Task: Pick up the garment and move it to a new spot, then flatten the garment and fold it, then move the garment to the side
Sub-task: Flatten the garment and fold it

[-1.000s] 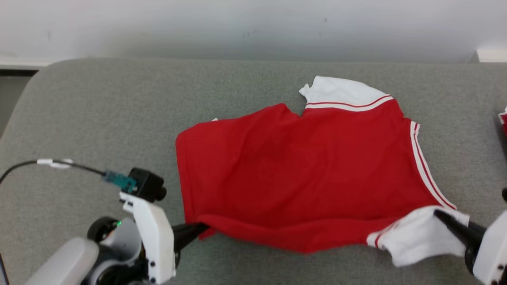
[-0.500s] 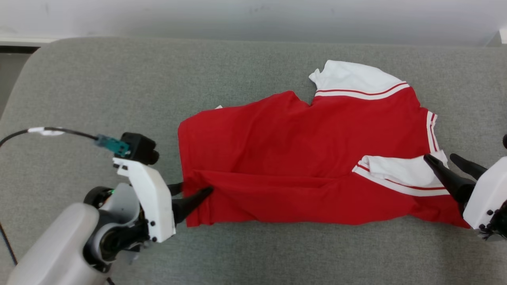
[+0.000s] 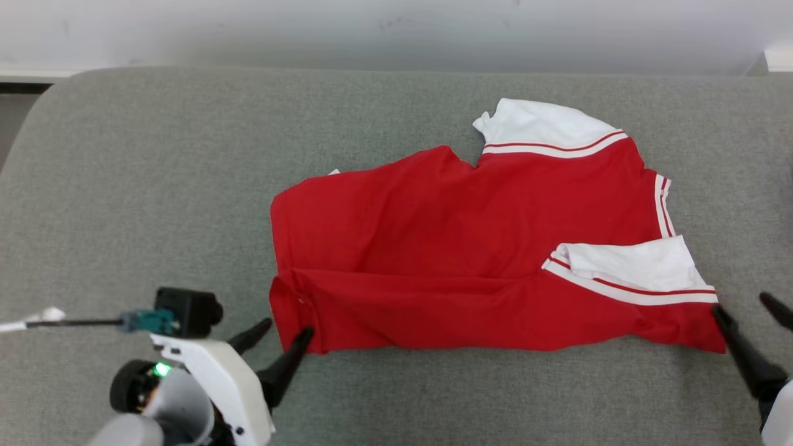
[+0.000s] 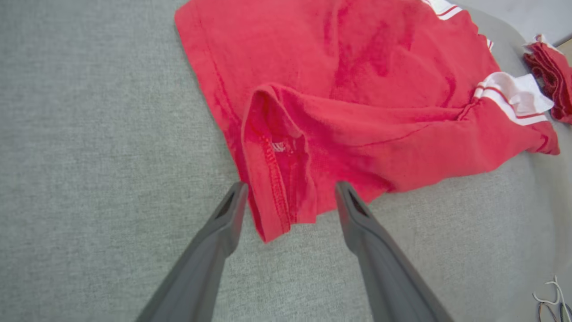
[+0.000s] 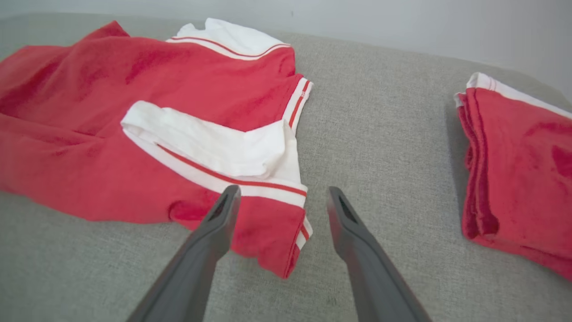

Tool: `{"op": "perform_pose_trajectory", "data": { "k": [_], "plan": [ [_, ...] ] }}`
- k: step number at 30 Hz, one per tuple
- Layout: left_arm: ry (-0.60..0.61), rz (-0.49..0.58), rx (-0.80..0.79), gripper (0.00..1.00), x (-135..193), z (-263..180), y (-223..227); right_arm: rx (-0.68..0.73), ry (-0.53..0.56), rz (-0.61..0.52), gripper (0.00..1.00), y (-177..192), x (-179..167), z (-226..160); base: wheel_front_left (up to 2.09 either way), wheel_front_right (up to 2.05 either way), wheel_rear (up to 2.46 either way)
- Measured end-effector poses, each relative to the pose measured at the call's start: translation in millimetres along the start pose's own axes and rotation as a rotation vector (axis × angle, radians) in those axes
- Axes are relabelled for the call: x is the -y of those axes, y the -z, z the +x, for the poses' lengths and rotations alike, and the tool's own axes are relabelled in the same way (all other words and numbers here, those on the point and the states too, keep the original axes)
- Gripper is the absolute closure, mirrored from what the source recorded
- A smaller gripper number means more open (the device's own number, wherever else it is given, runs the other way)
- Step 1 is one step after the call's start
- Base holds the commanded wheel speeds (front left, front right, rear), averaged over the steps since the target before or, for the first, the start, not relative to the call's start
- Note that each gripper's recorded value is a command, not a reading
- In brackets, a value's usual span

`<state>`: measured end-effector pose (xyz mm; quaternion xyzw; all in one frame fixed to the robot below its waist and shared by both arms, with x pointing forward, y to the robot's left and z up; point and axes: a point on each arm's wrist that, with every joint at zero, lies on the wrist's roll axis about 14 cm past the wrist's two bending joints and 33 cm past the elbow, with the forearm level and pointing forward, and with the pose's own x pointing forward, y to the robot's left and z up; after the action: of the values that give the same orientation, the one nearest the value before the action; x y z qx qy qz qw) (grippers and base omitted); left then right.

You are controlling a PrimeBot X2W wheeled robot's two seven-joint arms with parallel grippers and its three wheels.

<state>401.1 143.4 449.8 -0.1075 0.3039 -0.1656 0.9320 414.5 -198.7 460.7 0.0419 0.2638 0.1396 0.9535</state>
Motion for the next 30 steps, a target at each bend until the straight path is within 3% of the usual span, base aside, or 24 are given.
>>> {"op": "perform_pose_trajectory", "data": {
  "k": [3, 9, 26, 27, 28, 29, 30],
  "plan": [
    [-0.037, 0.017, -0.01, 0.0, -0.9, 6.3, 16.2, -0.031, 0.002, -0.05, 0.0, 22.6, 0.8, 4.2, 0.0, 0.0, 0.0],
    [-0.029, -0.009, -0.049, 0.0, 7.7, 15.1, 38.9, -0.094, 0.0, -0.036, 0.0, 56.8, 0.9, 13.0, 0.0, 0.0, 0.0],
    [-0.047, 0.003, -0.035, 0.0, 3.8, 33.9, 41.3, -0.103, -0.05, -0.027, 0.0, 61.9, -12.6, 38.2, 0.0, 0.0, 0.0],
    [-0.051, 0.002, -0.035, 0.26, 2.5, 34.9, 41.8, -0.114, -0.06, -0.027, 0.0, 64.6, -15.4, 39.1, 0.0, 0.0, 0.0],
    [-0.05, 0.003, -0.036, 0.66, 2.2, 36.1, 42.0, -0.121, -0.067, -0.029, 0.0, 66.4, -17.4, 39.9, 0.0, 0.0, 0.0],
    [-0.051, 0.004, -0.038, 1.0, 1.3, 37.5, 42.2, -0.129, -0.077, -0.03, 0.0, 67.7, -19.7, 40.9, 0.0, 0.0, 0.0],
    [-0.05, 0.008, -0.042, 1.0, 1.0, 38.7, 42.7, -0.138, -0.084, -0.033, 0.18, 68.8, -21.0, 42.0, 0.0, 0.0, 0.0]
  ]
}}
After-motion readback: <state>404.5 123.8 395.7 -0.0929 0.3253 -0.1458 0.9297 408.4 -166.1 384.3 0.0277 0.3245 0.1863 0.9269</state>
